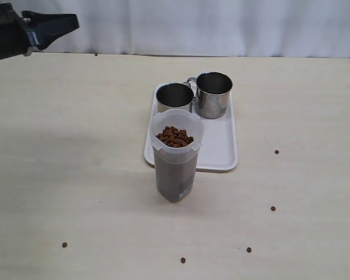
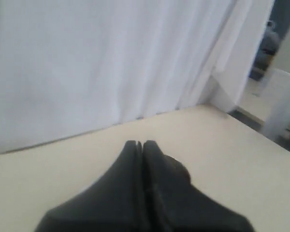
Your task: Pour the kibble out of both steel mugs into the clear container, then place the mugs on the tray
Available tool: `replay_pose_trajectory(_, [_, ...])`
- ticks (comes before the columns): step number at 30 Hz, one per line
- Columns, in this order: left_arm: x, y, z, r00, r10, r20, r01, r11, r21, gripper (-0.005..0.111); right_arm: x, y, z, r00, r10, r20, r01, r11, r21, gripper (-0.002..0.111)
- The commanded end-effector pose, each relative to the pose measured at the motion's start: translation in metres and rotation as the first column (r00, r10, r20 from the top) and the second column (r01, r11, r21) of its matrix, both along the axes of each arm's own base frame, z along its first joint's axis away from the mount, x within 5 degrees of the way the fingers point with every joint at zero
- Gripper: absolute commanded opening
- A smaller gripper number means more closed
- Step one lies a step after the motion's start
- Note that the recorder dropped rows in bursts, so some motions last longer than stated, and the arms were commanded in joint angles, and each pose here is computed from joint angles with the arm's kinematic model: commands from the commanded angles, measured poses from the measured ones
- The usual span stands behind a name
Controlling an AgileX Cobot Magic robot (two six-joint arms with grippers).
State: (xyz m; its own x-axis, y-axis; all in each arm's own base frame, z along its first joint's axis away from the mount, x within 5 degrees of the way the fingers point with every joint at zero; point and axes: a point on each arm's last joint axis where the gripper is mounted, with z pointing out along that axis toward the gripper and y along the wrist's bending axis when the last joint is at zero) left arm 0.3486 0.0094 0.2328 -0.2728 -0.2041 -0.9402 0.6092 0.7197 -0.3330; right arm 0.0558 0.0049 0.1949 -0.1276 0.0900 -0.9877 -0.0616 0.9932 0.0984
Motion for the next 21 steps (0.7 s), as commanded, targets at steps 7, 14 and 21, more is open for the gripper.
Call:
replay_pose_trajectory(7, [-0.154, 0.002, 0.039, 0.831, 0.508, 0.228, -0.540, 0.835, 0.109, 0.000, 0.000, 0.000, -0.001, 1.000, -0.006, 0.000, 0.006, 1.000, -0.016, 0.005])
replay_pose_trajectory(14, [-0.231, 0.001, 0.022, 0.678, 0.675, 0.290, -0.693, 0.719, -0.052, 0.000, 0.000, 0.000, -0.001, 1.000, -0.004, 0.000, 0.004, 1.000, -0.016, 0.005])
replay_pose_trajectory(21, [-0.262, 0.001, 0.001, 0.606, 0.725, 0.328, -0.750, 0.658, -0.071, 0.000, 0.000, 0.000, -0.001, 1.000, -0.004, 0.000, 0.004, 1.000, -0.016, 0.005])
